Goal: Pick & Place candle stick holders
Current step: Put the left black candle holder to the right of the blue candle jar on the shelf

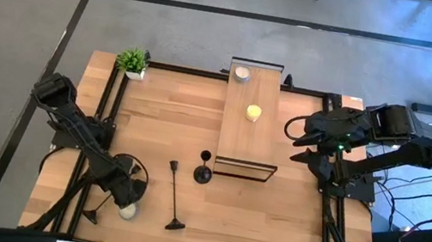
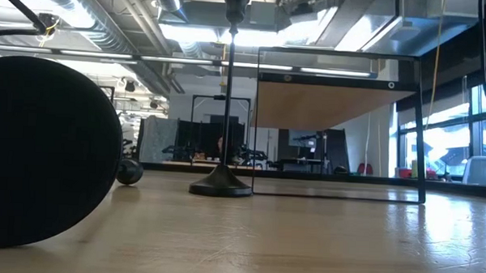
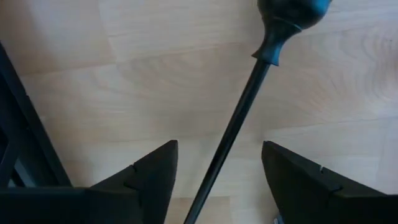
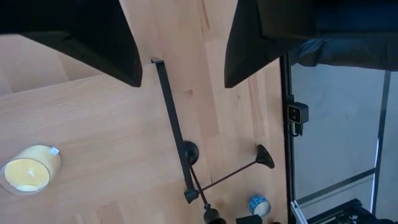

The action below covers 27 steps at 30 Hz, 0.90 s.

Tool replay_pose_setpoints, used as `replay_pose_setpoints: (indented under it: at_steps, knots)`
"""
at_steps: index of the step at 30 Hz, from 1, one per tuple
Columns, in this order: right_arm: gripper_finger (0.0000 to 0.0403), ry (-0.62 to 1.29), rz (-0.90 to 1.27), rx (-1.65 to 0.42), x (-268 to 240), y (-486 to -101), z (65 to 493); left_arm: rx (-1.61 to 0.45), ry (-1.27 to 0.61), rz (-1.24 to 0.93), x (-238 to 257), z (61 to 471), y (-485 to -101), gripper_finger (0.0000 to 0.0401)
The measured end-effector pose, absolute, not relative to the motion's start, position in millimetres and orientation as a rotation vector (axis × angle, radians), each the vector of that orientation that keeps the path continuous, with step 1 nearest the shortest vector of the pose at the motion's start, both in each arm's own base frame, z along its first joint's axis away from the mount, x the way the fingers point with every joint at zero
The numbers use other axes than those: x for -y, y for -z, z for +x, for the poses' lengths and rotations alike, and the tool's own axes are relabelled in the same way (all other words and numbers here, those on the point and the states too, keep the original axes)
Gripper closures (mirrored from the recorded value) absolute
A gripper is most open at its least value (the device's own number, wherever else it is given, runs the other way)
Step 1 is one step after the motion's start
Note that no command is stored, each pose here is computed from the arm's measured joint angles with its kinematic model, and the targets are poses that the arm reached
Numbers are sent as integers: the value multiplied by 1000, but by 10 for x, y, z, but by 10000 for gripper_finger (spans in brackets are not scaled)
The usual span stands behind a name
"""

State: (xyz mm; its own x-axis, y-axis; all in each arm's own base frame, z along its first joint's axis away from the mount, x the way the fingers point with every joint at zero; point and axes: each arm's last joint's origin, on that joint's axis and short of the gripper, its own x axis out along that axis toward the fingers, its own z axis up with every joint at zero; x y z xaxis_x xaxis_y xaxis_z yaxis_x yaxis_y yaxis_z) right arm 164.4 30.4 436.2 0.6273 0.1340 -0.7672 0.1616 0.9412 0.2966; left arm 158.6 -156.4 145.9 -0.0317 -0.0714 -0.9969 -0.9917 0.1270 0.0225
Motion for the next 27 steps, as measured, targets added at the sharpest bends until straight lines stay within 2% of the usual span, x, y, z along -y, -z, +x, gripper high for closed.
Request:
replay_pose_setpoints:
  at_steps: [7,15,22,27]
  knots:
    - [172,14,357,-890,-305,-4367,1650,-1369,-1082,-1138,1565,1580,-1460,250]
    - [172,4,350,-868,-308,-4381,1667,-1340,-1063,-1163,1584,1608,-1497,383]
    - [172,0,351,-855,-310,-4390,1678,-1166,-1030,-1177,1504,1625,-1831,389]
    - [172,-5,354,-837,-313,-4402,1692,-1045,-1112,-1082,1353,1590,-2251,389]
